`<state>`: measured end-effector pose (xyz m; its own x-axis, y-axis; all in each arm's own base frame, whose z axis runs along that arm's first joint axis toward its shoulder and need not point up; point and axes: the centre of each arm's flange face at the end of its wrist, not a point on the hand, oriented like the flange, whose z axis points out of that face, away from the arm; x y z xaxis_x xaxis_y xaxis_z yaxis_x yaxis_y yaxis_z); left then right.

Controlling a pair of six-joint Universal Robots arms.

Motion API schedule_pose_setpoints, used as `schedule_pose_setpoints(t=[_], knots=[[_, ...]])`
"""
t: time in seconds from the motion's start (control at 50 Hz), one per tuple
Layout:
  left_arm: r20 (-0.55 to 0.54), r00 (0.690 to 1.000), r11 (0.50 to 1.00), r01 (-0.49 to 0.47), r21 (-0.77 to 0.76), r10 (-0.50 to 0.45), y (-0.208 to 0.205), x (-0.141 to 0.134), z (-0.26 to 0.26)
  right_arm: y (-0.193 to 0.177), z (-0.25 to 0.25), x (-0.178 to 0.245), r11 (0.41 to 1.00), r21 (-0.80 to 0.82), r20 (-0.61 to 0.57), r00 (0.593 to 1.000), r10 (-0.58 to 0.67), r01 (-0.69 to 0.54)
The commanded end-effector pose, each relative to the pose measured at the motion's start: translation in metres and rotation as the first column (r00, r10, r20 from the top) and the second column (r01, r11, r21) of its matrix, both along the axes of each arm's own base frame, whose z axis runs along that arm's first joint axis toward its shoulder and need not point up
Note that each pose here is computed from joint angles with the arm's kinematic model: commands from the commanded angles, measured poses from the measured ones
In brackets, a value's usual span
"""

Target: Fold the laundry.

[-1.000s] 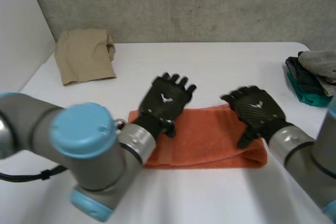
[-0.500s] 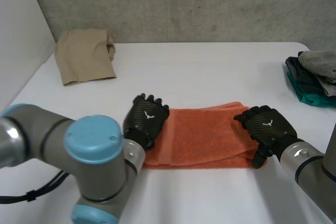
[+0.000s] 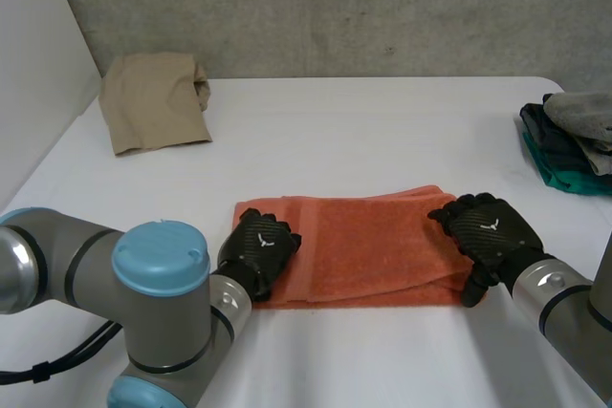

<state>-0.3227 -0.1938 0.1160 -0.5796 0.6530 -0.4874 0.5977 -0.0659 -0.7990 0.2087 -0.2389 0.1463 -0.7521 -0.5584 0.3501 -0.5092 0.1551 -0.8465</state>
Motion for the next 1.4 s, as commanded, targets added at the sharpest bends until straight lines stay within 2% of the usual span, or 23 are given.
schedule_pose_setpoints(t=[0.02, 0.16, 0.2, 0.36, 0.68, 0.86, 0.94, 1.06, 1.12, 1.18, 1.2, 1.22, 1.26, 1.28, 1.32, 1.36, 1.4], knots=[[-0.011, 1.0, 1.0, -0.001, -0.011, 0.001, 0.002, -0.001, 0.002, -0.004, 0.0, -0.004, 1.0, -0.008, 0.001, 1.0, -0.016, 0.016], [-0.05, 0.996, 0.995, -0.071, -0.074, 0.068, -0.009, 0.007, 0.025, -0.006, 0.003, -0.006, 1.0, -0.012, 0.003, 1.0, -0.023, 0.023], [-0.05, 0.993, 0.99, -0.113, -0.09, 0.109, -0.017, 0.016, 0.03, -0.006, 0.003, -0.006, 1.0, -0.011, 0.002, 1.0, -0.023, 0.023], [-0.042, 0.985, 0.981, -0.17, -0.092, 0.166, -0.028, 0.033, 0.033, -0.003, 0.003, -0.007, 0.999, 0.0, 0.004, 0.999, -0.033, 0.033], [-0.015, 0.989, 0.986, -0.145, -0.081, 0.144, -0.012, 0.03, 0.03, 0.0, -0.017, -0.003, 0.994, 0.102, 0.058, 0.997, -0.047, 0.041], [-0.047, 0.987, 0.981, -0.157, -0.114, 0.153, -0.009, 0.035, 0.048, -0.005, -0.023, -0.005, 0.993, 0.106, 0.058, 0.997, -0.057, 0.051], [-0.064, 0.986, 0.979, -0.161, -0.129, 0.153, -0.005, 0.039, 0.057, -0.013, -0.01, -0.008, 0.997, 0.007, 0.048, 0.996, -0.072, 0.071], [-0.094, 0.982, 0.972, -0.179, -0.15, 0.166, -0.003, 0.045, 0.07, -0.024, 0.042, -0.023, 0.972, -0.214, 0.002, 0.995, -0.102, 0.1], [-0.107, 0.976, 0.967, -0.202, -0.157, 0.187, -0.008, 0.052, 0.075, -0.026, 0.049, -0.021, 0.961, -0.268, -0.062, 0.995, -0.082, 0.062], [-0.116, 0.972, 0.962, -0.221, -0.161, 0.203, -0.013, 0.056, 0.077, -0.014, 0.057, 0.009, 0.935, -0.344, -0.126, 0.991, 0.039, -0.08], [-0.119, 0.971, 0.961, -0.223, -0.161, 0.205, -0.014, 0.056, 0.078, -0.005, 0.06, 0.024, 0.921, -0.366, -0.134, 0.987, 0.093, -0.137], [-0.121, 0.971, 0.96, -0.226, -0.163, 0.208, -0.015, 0.057, 0.078, 0.015, 0.066, 0.056, 0.876, -0.412, -0.133, 0.968, 0.213, -0.25], [-0.128, 0.968, 0.957, -0.236, -0.168, 0.216, -0.019, 0.058, 0.08, 0.039, 0.065, 0.086, 0.821, -0.444, -0.13, 0.933, 0.337, -0.358], [-0.13, 0.967, 0.957, -0.238, -0.168, 0.218, -0.019, 0.058, 0.081, 0.069, 0.055, 0.114, 0.759, -0.448, -0.126, 0.874, 0.469, -0.472], [-0.144, 0.964, 0.955, -0.246, -0.168, 0.223, -0.021, 0.059, 0.082, 0.088, 0.045, 0.128, 0.72, -0.44, -0.135, 0.832, 0.537, -0.536], [-0.163, 0.961, 0.954, -0.251, -0.164, 0.225, -0.022, 0.058, 0.084, 0.117, 0.017, 0.142, 0.677, -0.362, -0.15, 0.757, 0.637, -0.641], [-0.201, 0.953, 0.956, -0.257, -0.144, 0.226, -0.022, 0.056, 0.086, 0.121, -0.001, 0.145, 0.678, -0.305, -0.162, 0.738, 0.655, -0.669]])
